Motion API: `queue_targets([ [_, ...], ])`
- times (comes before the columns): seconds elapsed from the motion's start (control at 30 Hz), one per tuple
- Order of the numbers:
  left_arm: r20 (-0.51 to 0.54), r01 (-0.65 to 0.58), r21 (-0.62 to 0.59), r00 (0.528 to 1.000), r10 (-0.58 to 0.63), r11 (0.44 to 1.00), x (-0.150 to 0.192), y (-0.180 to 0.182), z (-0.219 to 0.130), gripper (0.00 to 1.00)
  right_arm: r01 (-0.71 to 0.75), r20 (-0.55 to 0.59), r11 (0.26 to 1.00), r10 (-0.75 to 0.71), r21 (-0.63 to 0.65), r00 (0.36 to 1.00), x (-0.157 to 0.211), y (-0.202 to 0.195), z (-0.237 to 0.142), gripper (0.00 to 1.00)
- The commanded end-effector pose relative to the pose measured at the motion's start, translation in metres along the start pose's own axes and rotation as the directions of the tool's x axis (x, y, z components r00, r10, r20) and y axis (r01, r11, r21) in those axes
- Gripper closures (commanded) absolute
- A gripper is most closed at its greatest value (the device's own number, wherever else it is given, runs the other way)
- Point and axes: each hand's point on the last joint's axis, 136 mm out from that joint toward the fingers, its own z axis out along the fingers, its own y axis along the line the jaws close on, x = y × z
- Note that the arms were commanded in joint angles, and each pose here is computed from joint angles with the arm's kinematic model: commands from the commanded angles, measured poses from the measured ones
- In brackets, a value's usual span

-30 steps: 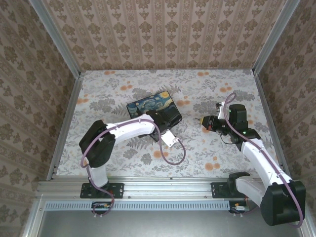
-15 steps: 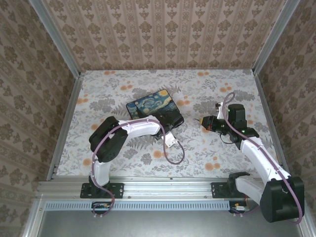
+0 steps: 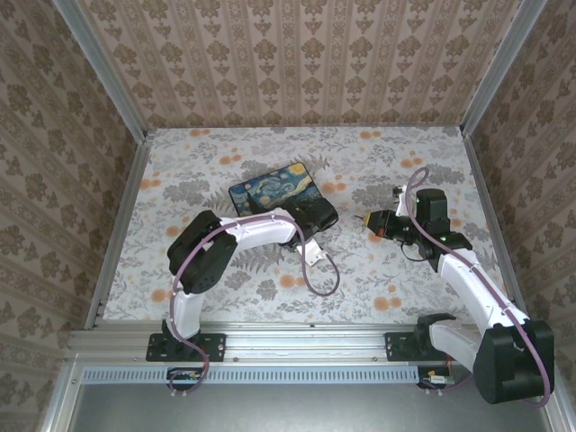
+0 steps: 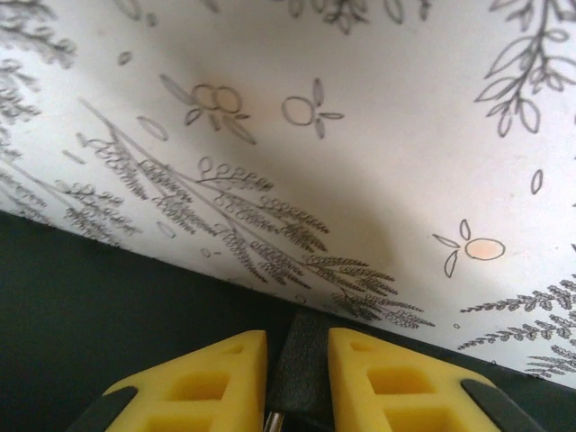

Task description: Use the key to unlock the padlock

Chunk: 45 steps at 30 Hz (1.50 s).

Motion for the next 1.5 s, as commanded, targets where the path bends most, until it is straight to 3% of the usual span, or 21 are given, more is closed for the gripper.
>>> queue_targets([
  [0.0, 0.012, 0.023, -0.011, 1.0, -0.023, 1.0, 0.007, 0.007, -0.019, 0.78, 0.037, 0.024, 0.998, -0.036, -0.042, 0.999, -0.013, 0.013, -0.003, 1.0],
  [0.17, 0.046, 0.038, -0.014, 0.998, -0.037, 0.999, 0.003, 0.008, -0.033, 0.81, 0.039, 0.025, 0.998, -0.038, -0.04, 0.999, -0.012, 0.013, -0.005, 1.0],
  [0.2, 0.045, 0.045, -0.01, 0.998, -0.045, 0.999, 0.004, 0.007, -0.034, 0.76, 0.039, 0.027, 0.998, -0.038, -0.039, 0.999, -0.012, 0.014, -0.005, 1.0],
  [0.27, 0.051, 0.051, -0.012, 0.997, -0.051, 0.999, 0.003, 0.006, -0.035, 0.55, 0.039, 0.025, 0.998, -0.038, -0.041, 0.999, -0.012, 0.014, -0.005, 1.0],
  [0.33, 0.005, 0.006, -0.026, 1.0, -0.006, 1.0, 0.005, 0.004, -0.029, 0.43, 0.039, 0.026, 0.998, -0.038, -0.041, 0.999, -0.012, 0.013, -0.005, 1.0],
  [0.43, -0.095, -0.024, -0.017, 0.995, 0.022, 1.0, 0.011, 0.003, -0.014, 0.41, 0.035, 0.029, 0.998, -0.033, -0.049, 0.999, -0.012, 0.014, -0.004, 1.0],
  [0.63, -0.202, -0.059, 0.007, 0.978, 0.059, 0.998, 0.017, 0.003, 0.005, 0.44, 0.041, 0.033, 0.998, -0.039, -0.057, 0.999, -0.013, 0.016, -0.005, 1.0],
  [0.73, -0.2, -0.055, 0.003, 0.978, 0.055, 0.998, 0.012, 0.006, 0.01, 0.46, 0.041, 0.035, 0.997, -0.039, -0.064, 0.999, -0.013, 0.018, -0.005, 1.0],
  [1.0, -0.247, -0.039, 0.041, 0.968, 0.048, 0.998, 0.017, 0.008, 0.025, 0.64, 0.044, 0.033, 0.996, -0.042, -0.077, 0.999, -0.013, 0.02, -0.006, 1.0],
  [1.13, -0.234, -0.025, 0.059, 0.971, 0.038, 0.998, 0.017, 0.006, 0.021, 0.79, 0.046, 0.035, 0.996, -0.043, -0.077, 0.998, -0.012, 0.02, -0.007, 1.0],
  [1.23, -0.216, -0.018, 0.049, 0.976, 0.028, 0.999, 0.015, 0.007, 0.014, 0.84, 0.042, 0.034, 0.996, -0.039, -0.077, 0.999, -0.012, 0.018, -0.005, 1.0],
  [1.4, -0.143, 0.013, 0.003, 0.99, -0.013, 1.0, 0.004, 0.017, -0.013, 0.85, 0.034, 0.029, 0.996, -0.032, -0.079, 0.999, -0.012, 0.016, -0.002, 1.0],
  [1.47, -0.086, 0.062, -0.042, 0.994, -0.065, 0.997, -0.002, 0.026, -0.032, 0.8, 0.03, 0.027, 0.997, -0.028, -0.075, 0.999, -0.011, 0.015, -0.002, 1.0],
])
